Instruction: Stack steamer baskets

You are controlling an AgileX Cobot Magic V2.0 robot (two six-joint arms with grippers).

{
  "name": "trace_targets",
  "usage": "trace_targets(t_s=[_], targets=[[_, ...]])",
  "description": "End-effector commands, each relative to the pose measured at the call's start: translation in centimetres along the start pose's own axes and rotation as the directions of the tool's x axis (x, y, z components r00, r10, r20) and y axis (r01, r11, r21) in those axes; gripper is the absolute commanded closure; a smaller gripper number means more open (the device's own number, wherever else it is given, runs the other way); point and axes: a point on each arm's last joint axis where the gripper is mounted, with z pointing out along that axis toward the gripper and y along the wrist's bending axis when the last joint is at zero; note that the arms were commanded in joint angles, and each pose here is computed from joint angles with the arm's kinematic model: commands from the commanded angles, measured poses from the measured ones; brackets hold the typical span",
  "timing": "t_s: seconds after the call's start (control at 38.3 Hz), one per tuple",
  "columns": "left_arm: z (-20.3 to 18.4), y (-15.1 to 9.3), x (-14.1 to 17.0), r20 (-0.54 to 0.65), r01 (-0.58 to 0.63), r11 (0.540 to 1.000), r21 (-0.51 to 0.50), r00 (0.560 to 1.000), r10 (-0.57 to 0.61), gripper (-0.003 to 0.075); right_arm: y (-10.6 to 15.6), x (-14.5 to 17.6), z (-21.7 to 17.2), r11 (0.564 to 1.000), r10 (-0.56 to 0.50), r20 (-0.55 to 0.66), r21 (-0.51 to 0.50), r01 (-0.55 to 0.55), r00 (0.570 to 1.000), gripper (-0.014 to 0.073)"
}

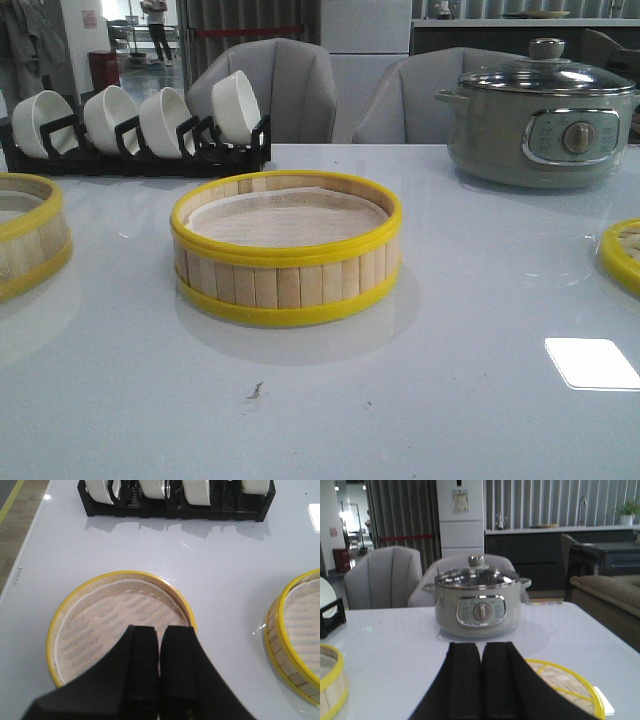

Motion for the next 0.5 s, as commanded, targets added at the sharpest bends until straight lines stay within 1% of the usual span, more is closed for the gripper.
trace_targets(t_s=[0.0,0.03,0.13,0.18,0.26,0.37,0.47], targets=[[-1.3,-0.2,-1.4,0.106,-0.003,1.0,0.007,0.994,0.003,0.0635,0.3,-3.3,-0.3,1.0,0.023,0.144,-0.015,-0.021,0.989,0.0539],[-1.3,-0.2,-1.3,0.104,-0.003,1.0,0.006,0.995,0.003,0.0635,0.4,-4.0,-0.4,1.0,0.023,0.129,-0.016,-0.021,0.991,0.0539],[-1.3,-0.2,-1.3,0.102,-0.003,1.0,0.006,0.995,0.003,0.0635,0.8,-7.2,-0.3,1.0,0.021,0.006,-0.02,-0.021,1.0,0.0539],[-1.3,-0.2,-1.3,0.102,-0.003,1.0,0.006,0.995,0.003,0.0635,1.0,-8.7,0.6,1.0,0.02,-0.054,-0.017,-0.021,0.998,0.0539],[-1.3,-0.2,-1.3,0.102,-0.003,1.0,0.006,0.995,0.003,0.0635,1.3,-10.8,3.0,1.0,0.018,-0.171,-0.01,-0.02,0.985,0.0539],[-1.3,-0.2,-1.3,0.102,-0.003,1.0,0.006,0.995,0.003,0.0635,1.5,-12.2,7.6,1.0,0.017,-0.377,0.004,-0.016,0.926,0.0539],[-1.3,-0.2,-1.2,0.085,-0.003,1.0,0.006,0.996,0.003,0.0635,1.6,-12.5,11.5,1.0,0.019,-0.507,0.014,-0.013,0.862,0.0539]])
